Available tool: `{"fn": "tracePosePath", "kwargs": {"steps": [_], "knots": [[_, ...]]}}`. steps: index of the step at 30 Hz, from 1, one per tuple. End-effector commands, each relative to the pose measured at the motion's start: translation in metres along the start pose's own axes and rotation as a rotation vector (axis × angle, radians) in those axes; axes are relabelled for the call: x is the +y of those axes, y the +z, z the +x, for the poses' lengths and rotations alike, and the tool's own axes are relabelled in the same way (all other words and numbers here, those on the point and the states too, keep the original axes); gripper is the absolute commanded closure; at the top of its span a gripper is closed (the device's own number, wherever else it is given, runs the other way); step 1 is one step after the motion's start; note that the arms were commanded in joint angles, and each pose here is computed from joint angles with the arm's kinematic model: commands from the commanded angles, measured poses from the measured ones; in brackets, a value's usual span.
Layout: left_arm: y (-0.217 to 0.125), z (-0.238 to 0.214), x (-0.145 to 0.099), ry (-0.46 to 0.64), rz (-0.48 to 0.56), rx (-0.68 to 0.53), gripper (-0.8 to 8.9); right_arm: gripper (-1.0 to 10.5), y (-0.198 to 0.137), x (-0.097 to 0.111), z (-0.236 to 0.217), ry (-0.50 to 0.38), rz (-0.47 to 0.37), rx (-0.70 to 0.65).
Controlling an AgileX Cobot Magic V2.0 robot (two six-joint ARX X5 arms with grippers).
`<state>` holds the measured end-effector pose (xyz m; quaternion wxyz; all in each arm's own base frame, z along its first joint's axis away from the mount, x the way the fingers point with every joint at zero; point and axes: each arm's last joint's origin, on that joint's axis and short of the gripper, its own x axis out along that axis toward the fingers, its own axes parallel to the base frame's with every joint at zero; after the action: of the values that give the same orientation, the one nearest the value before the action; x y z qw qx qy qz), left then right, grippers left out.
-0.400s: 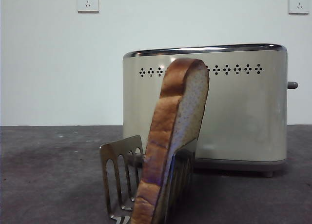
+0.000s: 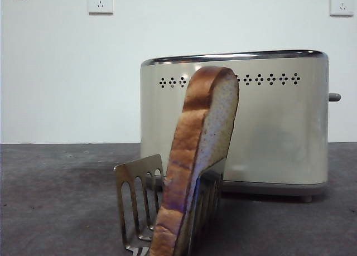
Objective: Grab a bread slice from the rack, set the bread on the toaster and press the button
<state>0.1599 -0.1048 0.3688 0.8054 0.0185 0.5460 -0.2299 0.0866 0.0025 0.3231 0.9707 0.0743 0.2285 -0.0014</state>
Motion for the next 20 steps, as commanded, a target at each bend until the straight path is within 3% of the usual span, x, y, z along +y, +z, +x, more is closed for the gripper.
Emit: {"fn": "tracePosePath", "kwargs": {"steps": [1,3,8,10,12,17,20], "knots": [[-0.001,0.002,-0.012,-0.023,0.043,0.02,8.0,9.5,0.001,0.0,-0.001,0.004,-0.001,-0.008],[-0.001,0.005,-0.022,-0.048,0.047,0.016,7.44,9.5,0.001,0.0,-0.001,0.004,-0.001,-0.008],[0.0,0.005,-0.048,-0.227,0.108,-0.026,7.46,9.5,0.001,0.0,-0.001,0.004,-0.001,-0.008],[0.003,0.004,-0.052,-0.272,0.079,-0.046,7.49,9.5,0.001,0.0,-0.001,0.005,-0.001,-0.007],[0.005,0.007,-0.054,-0.28,0.022,-0.037,7.56,9.5,0.001,0.0,-0.001,0.012,-0.001,-0.005],[0.005,0.033,-0.065,-0.229,-0.023,0.121,7.42,9.5,0.001,0.001,-0.001,0.022,0.0,-0.005],[0.01,0.052,-0.076,-0.215,-0.003,0.17,6.15,9.5,0.001,0.001,-0.001,0.03,-0.001,-0.004]]}}
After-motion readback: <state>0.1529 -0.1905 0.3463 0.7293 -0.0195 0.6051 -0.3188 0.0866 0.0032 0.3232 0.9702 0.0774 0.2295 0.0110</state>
